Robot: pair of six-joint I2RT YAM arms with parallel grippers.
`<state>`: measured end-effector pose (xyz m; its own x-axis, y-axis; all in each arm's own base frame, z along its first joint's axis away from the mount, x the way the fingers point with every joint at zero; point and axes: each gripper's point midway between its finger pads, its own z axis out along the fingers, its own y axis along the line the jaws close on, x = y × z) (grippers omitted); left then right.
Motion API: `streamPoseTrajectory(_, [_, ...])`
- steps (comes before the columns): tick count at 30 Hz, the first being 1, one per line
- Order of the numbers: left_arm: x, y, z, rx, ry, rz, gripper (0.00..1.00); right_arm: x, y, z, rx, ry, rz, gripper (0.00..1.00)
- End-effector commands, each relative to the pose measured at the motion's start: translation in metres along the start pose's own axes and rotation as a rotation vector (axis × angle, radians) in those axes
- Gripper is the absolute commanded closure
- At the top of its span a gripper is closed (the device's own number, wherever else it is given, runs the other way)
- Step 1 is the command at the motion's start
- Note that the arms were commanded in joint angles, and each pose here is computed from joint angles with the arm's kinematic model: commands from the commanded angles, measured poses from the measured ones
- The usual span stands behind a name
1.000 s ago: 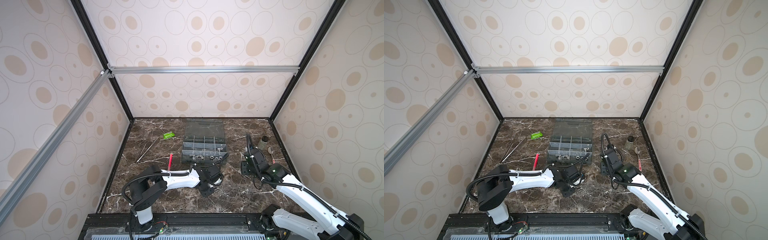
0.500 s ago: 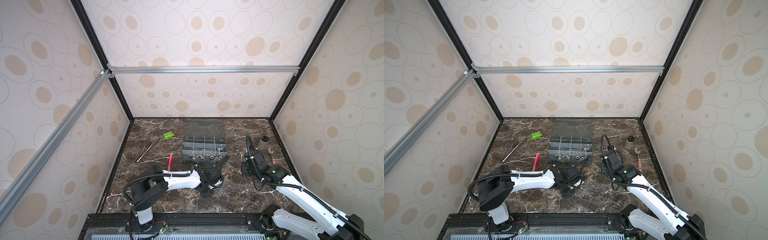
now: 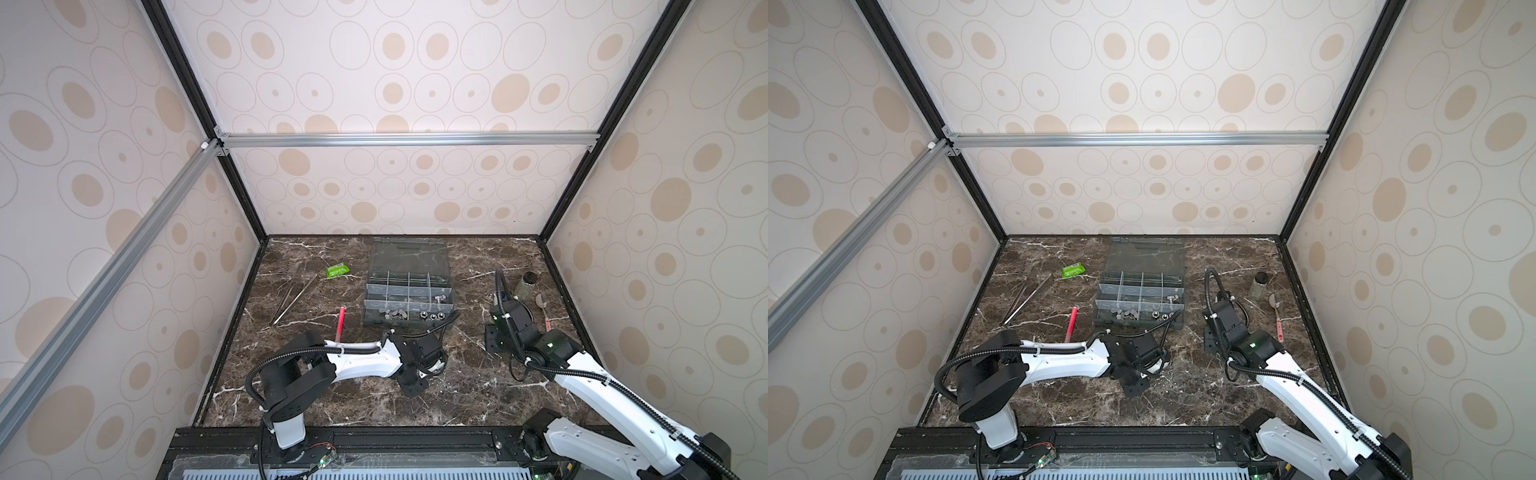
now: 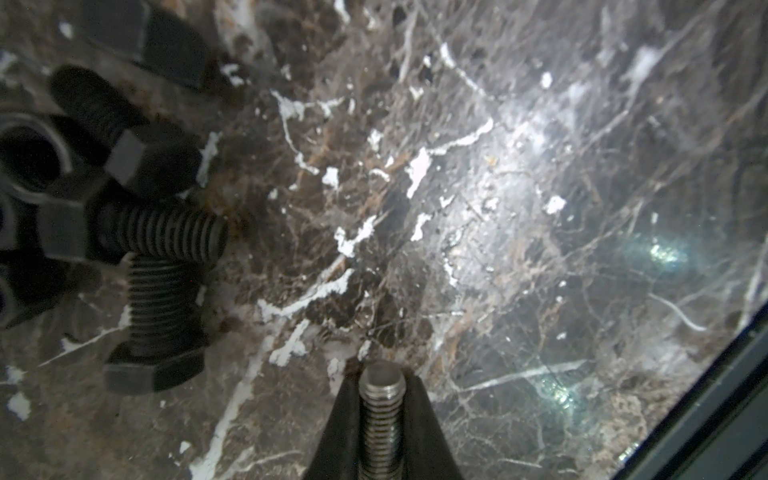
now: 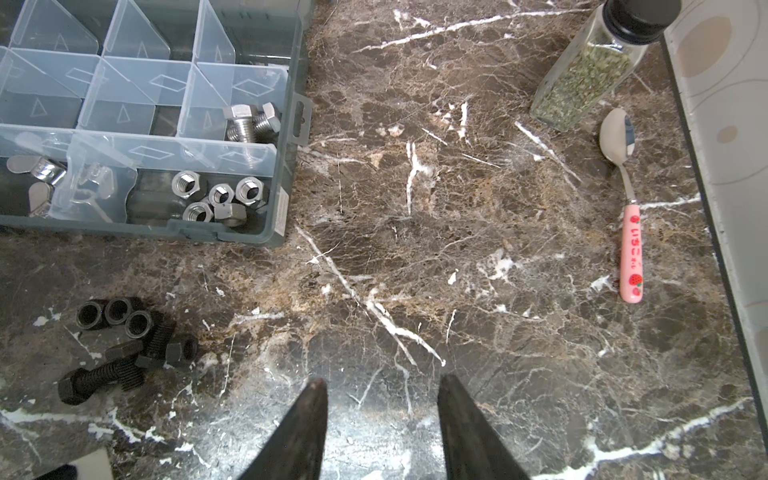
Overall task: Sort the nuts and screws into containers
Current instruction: 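Close the left gripper on the silver bolt and lift it, then carry the silver bolt with the left gripper into the bolt compartment and release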
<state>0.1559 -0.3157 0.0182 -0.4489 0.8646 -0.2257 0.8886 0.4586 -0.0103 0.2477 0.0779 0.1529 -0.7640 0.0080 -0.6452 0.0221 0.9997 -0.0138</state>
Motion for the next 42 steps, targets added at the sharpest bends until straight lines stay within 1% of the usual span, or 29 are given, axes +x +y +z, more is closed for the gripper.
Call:
streamPoseTrajectory(1, [-0.020,0.003,-0.011,-0.036,-0.047,0.048,0.91,0.003,-0.010,-0.003,0.032,0.004,0.015,0.53])
streamPoseTrajectory(6, [-0.037,0.008,-0.020,-0.056,-0.084,0.070,0.91,0.003,-0.013,-0.006,0.037,-0.002,0.023,0.53])
streamPoseTrajectory(12, [-0.074,0.039,-0.041,-0.119,-0.170,0.063,0.92,0.002,-0.018,-0.013,0.044,-0.021,0.040,0.53])
streamPoseTrajectory(17, [-0.133,0.082,-0.064,-0.187,-0.279,0.051,0.92,0.001,-0.021,-0.017,0.051,-0.034,0.054,0.53])
streamPoseTrajectory(20, [-0.167,0.110,-0.075,-0.242,-0.323,0.051,0.92,0.002,-0.022,-0.020,0.050,-0.033,0.061,0.53])
streamPoseTrajectory(25, [-0.204,0.152,-0.082,-0.320,-0.365,0.044,0.92,0.003,-0.027,-0.025,0.059,-0.037,0.064,0.53])
streamPoseTrajectory(29, [-0.222,0.173,-0.077,-0.356,-0.381,0.041,0.92,0.002,-0.029,-0.027,0.064,-0.040,0.066,0.53])
streamPoseTrajectory(33, [-0.234,0.181,-0.072,-0.356,-0.405,0.032,0.93,0.003,-0.030,-0.028,0.071,-0.038,0.067,0.53])
streamPoseTrajectory(42, [-0.238,0.186,-0.054,-0.359,-0.405,0.045,0.91,0.005,-0.031,-0.026,0.078,-0.032,0.064,0.53])
